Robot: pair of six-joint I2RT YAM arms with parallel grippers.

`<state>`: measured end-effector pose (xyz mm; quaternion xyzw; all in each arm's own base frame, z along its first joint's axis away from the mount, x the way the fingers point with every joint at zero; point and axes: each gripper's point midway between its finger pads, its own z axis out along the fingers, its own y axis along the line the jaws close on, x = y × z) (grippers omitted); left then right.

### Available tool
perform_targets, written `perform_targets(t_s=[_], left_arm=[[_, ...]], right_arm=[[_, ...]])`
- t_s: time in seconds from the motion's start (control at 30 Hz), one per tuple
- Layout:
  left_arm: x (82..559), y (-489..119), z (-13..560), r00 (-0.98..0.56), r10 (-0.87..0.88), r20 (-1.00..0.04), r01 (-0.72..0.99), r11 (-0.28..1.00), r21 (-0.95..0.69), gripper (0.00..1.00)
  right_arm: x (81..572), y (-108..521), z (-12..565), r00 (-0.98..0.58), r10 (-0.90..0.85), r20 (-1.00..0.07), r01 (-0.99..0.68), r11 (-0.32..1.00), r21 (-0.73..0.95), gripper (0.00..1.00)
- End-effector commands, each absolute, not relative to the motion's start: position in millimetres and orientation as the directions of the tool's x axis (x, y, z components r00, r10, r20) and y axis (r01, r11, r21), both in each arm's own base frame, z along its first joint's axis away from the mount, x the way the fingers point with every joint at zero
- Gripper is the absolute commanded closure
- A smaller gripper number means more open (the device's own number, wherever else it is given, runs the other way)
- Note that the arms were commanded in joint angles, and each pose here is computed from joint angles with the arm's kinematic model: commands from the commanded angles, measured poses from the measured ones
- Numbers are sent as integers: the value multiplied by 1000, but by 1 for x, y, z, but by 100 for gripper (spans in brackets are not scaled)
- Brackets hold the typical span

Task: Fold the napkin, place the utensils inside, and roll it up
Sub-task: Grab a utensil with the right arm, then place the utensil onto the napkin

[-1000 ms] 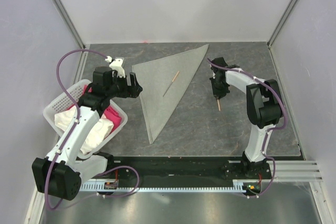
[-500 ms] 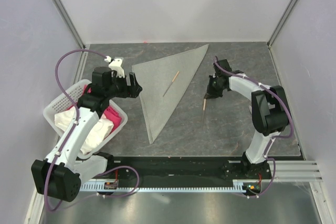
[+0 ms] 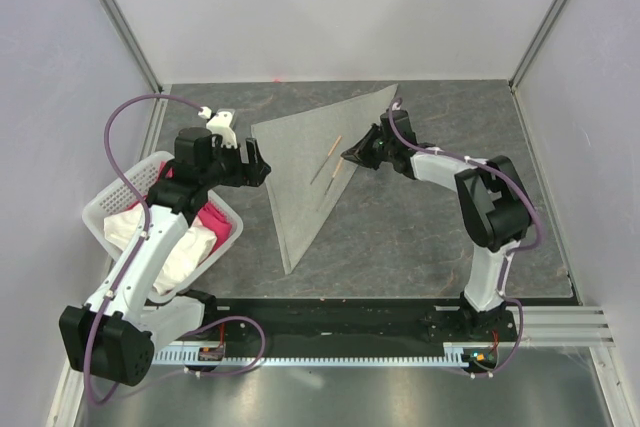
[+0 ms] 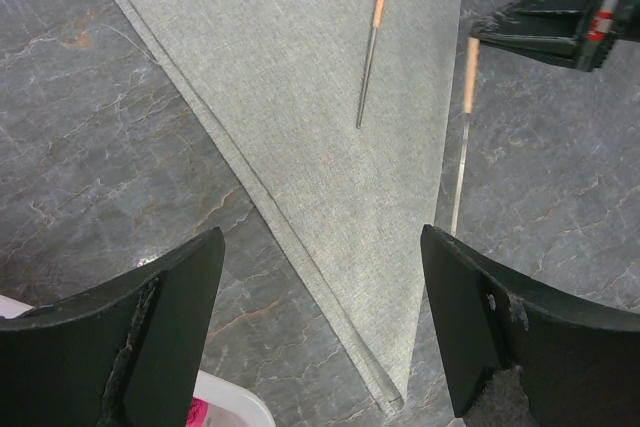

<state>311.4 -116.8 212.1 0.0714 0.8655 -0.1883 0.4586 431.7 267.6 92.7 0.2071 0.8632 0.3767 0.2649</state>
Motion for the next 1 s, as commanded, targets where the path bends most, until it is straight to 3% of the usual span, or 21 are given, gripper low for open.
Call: perform_targets(t_s=[0.0, 0.97], left_arm=[[313, -117, 221, -545, -77, -835, 292, 916, -275, 13], [314, -117, 216, -557, -71, -828, 292, 916, -275, 13]], right_arm=[[465, 296, 117, -731, 624, -276, 114, 510, 853, 100], [509, 269, 58, -694, 653, -302, 204, 581, 788, 100]])
